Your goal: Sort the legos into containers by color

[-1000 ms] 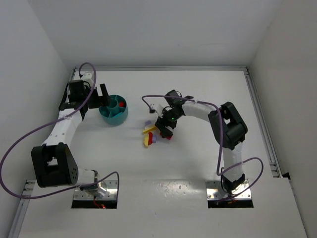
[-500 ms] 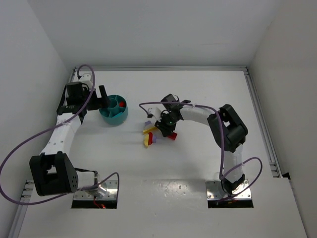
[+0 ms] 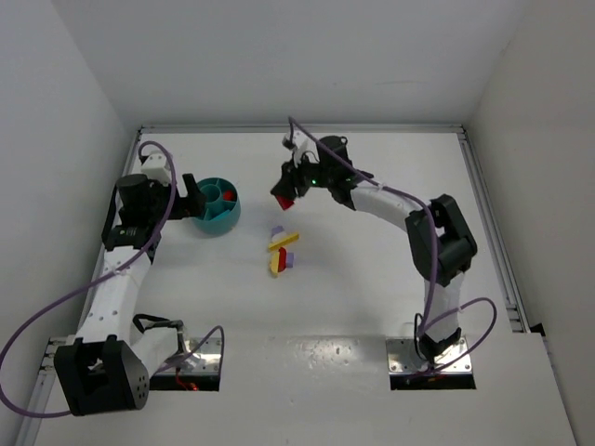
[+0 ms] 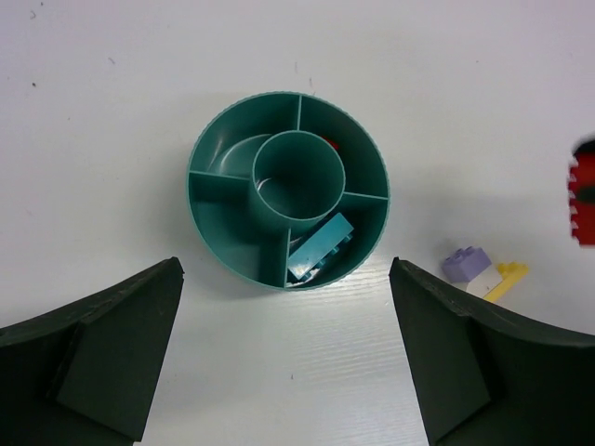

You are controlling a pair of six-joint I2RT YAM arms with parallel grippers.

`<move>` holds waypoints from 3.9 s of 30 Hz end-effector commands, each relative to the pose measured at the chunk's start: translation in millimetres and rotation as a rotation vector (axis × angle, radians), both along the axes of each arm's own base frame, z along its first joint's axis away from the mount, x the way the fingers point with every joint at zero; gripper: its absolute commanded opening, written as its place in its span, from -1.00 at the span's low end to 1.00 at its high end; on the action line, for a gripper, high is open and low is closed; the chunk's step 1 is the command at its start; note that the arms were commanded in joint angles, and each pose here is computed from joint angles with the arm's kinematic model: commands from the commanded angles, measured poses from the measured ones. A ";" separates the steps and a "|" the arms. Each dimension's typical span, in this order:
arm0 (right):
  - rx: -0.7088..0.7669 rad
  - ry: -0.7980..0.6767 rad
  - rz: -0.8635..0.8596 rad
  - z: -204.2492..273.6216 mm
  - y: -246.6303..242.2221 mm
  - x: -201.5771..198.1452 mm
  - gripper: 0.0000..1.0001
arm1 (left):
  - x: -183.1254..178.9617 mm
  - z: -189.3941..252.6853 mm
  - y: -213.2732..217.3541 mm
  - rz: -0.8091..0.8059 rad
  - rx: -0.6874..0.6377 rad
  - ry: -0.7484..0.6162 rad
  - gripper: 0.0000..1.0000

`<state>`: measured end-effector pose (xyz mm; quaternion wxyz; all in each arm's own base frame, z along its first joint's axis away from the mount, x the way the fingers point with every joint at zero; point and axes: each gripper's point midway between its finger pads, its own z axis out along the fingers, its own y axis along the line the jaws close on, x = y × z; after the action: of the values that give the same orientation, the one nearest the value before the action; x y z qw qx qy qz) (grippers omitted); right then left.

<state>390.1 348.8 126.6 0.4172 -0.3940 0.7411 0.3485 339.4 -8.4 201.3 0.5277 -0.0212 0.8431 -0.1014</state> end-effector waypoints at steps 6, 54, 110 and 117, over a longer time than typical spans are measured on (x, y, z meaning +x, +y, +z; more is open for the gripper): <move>0.656 0.115 -0.113 114.5 84.5 82.9 -1.00 | 2.1 28.7 -5.3 -0.019 -0.018 -0.125 0.99; 0.549 0.182 -0.042 92.7 82.1 76.1 0.45 | 4.0 20.5 -33.0 -0.261 0.042 -0.087 0.99; 0.059 0.218 -0.477 4.5 -232.2 5.5 0.36 | 13.8 -152.3 -234.7 -2.414 0.981 -0.766 0.71; 0.058 0.222 -0.465 1.6 -231.1 2.4 0.36 | 16.6 -162.9 -237.4 -2.467 1.004 -0.796 0.40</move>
<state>388.4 115.5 111.5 0.3864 -0.1458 0.8599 0.3001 346.8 -217.0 24.2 0.1835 0.8868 0.3481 -0.2424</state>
